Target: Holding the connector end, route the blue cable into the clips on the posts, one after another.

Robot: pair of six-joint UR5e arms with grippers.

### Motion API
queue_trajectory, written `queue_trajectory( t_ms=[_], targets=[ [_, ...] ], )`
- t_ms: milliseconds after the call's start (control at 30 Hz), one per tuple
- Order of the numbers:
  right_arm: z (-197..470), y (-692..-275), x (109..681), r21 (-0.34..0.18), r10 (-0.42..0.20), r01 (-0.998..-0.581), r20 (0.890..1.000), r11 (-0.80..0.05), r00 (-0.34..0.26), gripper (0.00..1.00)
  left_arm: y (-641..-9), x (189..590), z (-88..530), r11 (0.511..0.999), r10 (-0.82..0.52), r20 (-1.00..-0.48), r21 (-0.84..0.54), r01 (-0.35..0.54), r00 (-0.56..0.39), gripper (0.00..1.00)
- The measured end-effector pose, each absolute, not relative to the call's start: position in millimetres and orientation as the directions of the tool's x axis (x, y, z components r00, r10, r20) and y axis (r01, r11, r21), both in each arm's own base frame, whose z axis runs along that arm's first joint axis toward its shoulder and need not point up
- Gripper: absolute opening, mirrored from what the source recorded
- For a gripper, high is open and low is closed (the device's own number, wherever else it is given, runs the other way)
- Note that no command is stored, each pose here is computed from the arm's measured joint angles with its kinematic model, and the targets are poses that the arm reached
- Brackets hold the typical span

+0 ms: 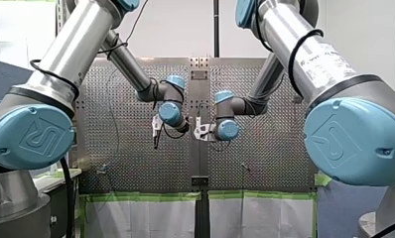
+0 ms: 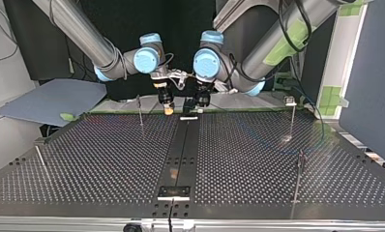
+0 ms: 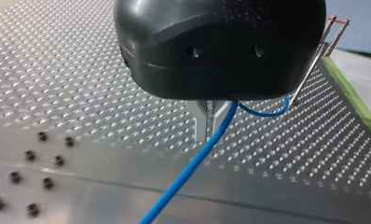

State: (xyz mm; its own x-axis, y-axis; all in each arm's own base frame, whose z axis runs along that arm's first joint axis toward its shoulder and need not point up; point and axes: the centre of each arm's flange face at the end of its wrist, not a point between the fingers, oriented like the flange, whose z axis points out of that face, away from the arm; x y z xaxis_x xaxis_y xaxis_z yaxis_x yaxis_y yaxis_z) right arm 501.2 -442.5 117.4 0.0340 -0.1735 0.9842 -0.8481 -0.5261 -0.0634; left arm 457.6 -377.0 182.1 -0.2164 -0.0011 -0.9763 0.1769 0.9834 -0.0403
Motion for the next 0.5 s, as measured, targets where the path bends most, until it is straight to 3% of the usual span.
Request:
queue_trajectory(
  t_ms=[300,500],
  targets=[
    [66,-439,488,-0.043,-0.217,-0.865,0.973,-0.500,0.078,0.00,-403,447,142,0.974,-0.009,-0.975,-0.059,0.220,-0.221,0.00],
    [51,-440,476,-0.048,-0.225,-0.875,0.972,-0.482,0.071,0.00,-418,438,111,0.970,-0.015,-0.975,-0.069,0.233,-0.222,0.00]
  ],
)
